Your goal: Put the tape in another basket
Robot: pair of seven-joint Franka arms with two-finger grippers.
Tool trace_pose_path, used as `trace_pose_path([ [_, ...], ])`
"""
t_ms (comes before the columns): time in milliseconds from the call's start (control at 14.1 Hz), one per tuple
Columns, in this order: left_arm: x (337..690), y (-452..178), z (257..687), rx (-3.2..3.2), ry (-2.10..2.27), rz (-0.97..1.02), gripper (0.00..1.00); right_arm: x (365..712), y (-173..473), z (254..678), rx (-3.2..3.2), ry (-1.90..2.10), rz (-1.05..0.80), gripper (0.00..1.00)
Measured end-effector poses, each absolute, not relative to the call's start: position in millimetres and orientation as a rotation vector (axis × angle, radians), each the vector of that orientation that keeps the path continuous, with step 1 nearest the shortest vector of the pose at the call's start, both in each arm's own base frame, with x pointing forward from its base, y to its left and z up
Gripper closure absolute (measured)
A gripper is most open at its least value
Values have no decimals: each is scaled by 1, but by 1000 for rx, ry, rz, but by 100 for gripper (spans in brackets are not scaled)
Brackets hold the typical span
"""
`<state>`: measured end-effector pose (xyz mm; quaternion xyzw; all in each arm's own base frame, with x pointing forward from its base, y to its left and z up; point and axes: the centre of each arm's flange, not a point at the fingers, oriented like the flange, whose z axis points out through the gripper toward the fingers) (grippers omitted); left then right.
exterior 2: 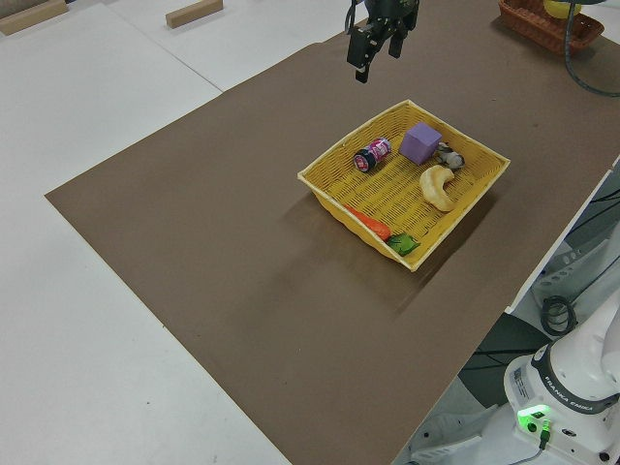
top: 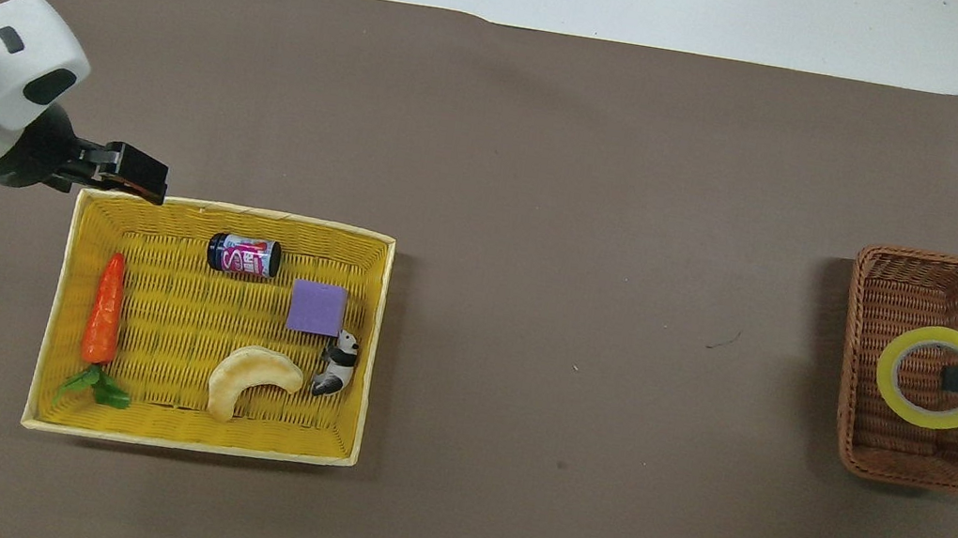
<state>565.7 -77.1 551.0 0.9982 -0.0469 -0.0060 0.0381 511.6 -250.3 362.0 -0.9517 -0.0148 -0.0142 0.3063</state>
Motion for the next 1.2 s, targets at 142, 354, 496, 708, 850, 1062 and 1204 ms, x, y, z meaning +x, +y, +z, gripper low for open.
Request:
trace_pose_path([
  [142, 564, -57, 564, 3102, -224, -20, 0, 512, -261, 342, -2518, -72, -40, 100],
  [354, 553, -38, 598, 3138, -290, -66, 0, 513, -267, 333, -2525, -69, -44, 100],
  [496, 545, -29, 621, 3150, -309, -97, 0, 514, -267, 331, -2531, -66, -47, 100],
  [708, 534, -19, 637, 3153, -288, -122, 0, 515, -270, 328, -2542, -65, -57, 100],
  [850, 529, -15, 635, 3155, -273, -134, 0, 516, -271, 319, -2545, -89, -59, 100],
  [1062, 527, -15, 637, 3156, -275, -130, 0, 517, -272, 310, -2547, -94, -57, 95],
  [1204, 526, -15, 639, 3156, -275, -124, 0, 517, -272, 311, -2548, -95, -59, 80],
])
